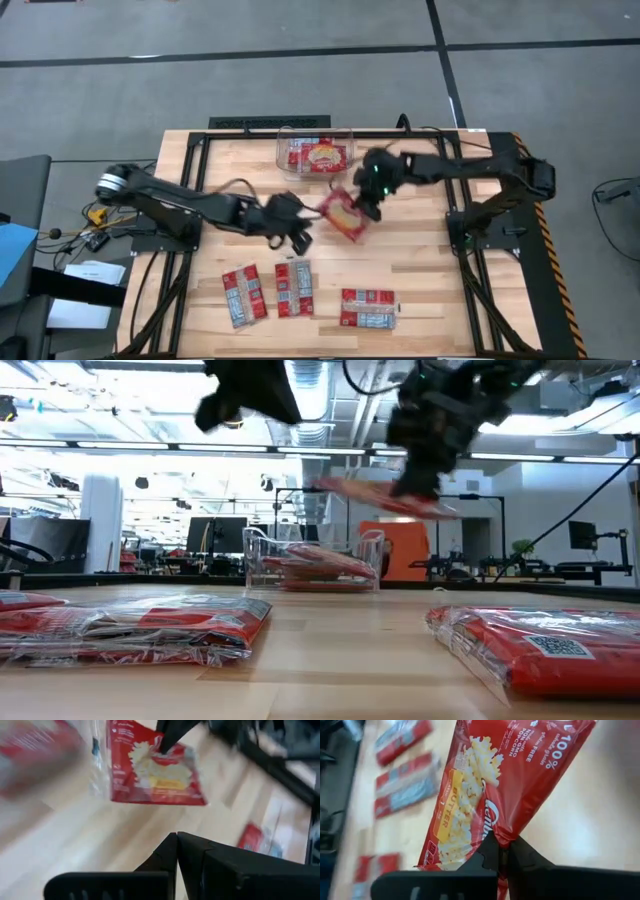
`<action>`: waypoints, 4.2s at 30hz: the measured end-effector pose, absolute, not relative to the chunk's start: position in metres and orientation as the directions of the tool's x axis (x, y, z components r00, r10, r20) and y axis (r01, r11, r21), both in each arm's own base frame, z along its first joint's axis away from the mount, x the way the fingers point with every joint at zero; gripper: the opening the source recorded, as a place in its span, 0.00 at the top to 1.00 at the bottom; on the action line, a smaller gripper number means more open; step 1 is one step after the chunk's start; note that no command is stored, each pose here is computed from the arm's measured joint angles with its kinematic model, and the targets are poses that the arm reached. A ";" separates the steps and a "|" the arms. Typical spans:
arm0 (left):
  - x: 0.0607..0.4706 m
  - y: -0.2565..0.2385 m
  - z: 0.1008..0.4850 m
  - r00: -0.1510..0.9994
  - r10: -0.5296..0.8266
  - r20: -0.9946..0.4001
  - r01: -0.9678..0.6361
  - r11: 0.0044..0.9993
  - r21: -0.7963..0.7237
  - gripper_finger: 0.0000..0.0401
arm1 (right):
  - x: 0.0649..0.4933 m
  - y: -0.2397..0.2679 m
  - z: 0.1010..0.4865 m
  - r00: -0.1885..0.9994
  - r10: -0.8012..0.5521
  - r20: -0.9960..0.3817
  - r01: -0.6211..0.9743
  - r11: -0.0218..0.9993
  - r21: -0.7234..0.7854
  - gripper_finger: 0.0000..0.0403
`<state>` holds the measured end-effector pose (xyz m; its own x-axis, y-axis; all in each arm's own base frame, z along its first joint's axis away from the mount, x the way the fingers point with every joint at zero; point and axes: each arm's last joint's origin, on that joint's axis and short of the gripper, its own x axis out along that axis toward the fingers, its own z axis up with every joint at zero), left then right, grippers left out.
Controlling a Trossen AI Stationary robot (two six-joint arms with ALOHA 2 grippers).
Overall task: Sort popcorn bags into baskets
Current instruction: Put the red popcorn pack into the transparent bin
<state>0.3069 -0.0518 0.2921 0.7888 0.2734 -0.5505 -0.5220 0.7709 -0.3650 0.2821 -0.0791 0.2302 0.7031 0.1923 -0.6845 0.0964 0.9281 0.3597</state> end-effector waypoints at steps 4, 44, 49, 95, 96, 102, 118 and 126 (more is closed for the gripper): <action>0.279 -0.042 0.322 0.791 0.390 -0.471 -0.576 0.735 -0.358 1.00 | 0.299 -0.118 0.265 0.732 0.069 -0.677 0.089 0.977 0.195 0.96; 0.217 -0.018 0.324 0.605 0.251 -0.756 -0.487 0.868 -0.101 0.81 | 0.405 -0.230 0.291 0.459 -0.176 -0.871 -0.177 0.942 -0.284 0.33; 0.204 -0.030 0.295 0.466 0.171 -0.868 -0.493 0.865 -0.094 0.77 | 0.381 -0.205 0.353 0.568 -0.156 -0.808 -0.067 0.970 -0.234 0.30; 0.231 -0.190 0.115 0.532 0.293 -0.794 -0.818 0.420 -0.393 1.00 | 0.432 -0.049 0.259 0.527 0.494 -0.691 -0.230 0.866 0.444 0.30; 0.238 -0.184 0.115 0.538 0.302 -0.787 -0.813 0.433 -0.389 1.00 | 0.434 -0.048 0.259 0.544 0.464 -0.700 -0.217 0.883 0.416 0.30; 0.268 -0.148 0.115 0.529 0.352 -0.772 -0.805 0.494 -0.327 1.00 | 0.445 -0.050 0.246 0.608 0.303 -0.734 -0.085 0.944 0.319 0.30; 0.294 -0.110 0.117 0.537 0.396 -0.745 -0.808 0.497 -0.318 1.00 | 0.457 -0.086 0.163 0.476 0.239 -0.847 0.345 0.835 0.429 0.30; 0.296 -0.107 0.117 0.536 0.395 -0.746 -0.814 0.477 -0.332 1.00 | 0.444 -0.088 0.166 0.413 0.158 -0.897 0.447 0.823 0.351 0.30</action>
<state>0.2958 -0.1067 0.1174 0.5360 0.3951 -0.7461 -0.8138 0.4768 -0.3321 0.4436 -0.0882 0.1659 0.4131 0.1582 -0.8968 0.4471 0.8227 0.3511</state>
